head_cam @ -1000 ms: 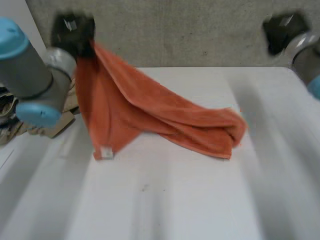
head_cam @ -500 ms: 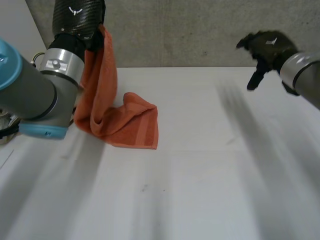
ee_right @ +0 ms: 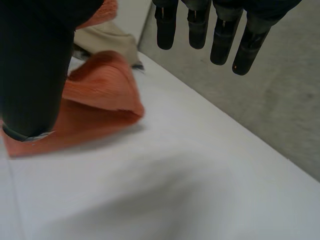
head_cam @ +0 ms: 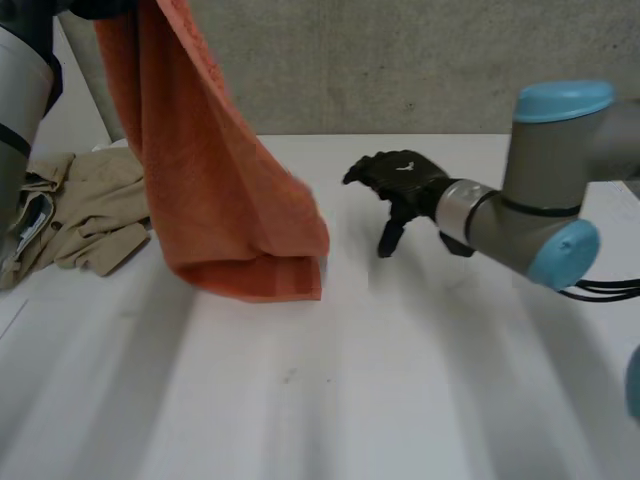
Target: Fold the laundry.
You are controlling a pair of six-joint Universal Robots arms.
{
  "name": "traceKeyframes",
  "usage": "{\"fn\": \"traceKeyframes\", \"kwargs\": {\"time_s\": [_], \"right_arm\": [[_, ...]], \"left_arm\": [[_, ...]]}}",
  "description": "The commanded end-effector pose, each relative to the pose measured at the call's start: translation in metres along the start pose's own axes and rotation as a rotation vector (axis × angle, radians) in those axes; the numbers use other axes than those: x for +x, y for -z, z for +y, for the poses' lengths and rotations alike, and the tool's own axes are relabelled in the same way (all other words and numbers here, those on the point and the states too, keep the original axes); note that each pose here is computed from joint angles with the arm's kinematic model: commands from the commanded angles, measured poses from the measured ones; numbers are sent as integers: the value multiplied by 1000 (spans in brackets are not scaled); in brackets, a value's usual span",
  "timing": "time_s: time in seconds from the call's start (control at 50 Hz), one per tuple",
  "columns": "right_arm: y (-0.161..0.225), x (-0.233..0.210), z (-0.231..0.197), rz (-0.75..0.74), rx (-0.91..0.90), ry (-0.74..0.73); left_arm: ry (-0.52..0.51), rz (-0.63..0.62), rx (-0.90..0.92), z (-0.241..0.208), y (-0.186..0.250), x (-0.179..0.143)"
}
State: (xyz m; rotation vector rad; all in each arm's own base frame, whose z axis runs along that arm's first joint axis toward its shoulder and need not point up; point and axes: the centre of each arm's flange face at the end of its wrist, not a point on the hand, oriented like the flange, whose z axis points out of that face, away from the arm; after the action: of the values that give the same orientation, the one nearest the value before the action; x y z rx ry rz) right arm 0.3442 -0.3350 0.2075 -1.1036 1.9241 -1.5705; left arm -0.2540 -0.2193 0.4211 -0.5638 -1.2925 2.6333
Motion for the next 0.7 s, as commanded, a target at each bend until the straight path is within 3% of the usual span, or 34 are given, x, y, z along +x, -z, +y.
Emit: {"fn": "traceKeyframes", "kwargs": {"time_s": [0.02,0.16,0.24,0.36,0.54,0.7], "right_arm": [[-21,-50,9,-105,6,-4],[-40,-72,24,-102,5,-3],[-55,-74,31,-11,9,10],[-53,-46,-9,208,115,31],[11,33,-91,374,220,42],[73,60,-110,442,182,65]], "left_arm": [[-1,-9,35,-17,6,-4],[7,-3,50,-26,12,-3],[9,-1,47,-26,13,-2],[8,-2,23,-17,11,-1],[-20,-38,-21,3,4,-12],[-21,-24,-99,32,7,-9]]}}
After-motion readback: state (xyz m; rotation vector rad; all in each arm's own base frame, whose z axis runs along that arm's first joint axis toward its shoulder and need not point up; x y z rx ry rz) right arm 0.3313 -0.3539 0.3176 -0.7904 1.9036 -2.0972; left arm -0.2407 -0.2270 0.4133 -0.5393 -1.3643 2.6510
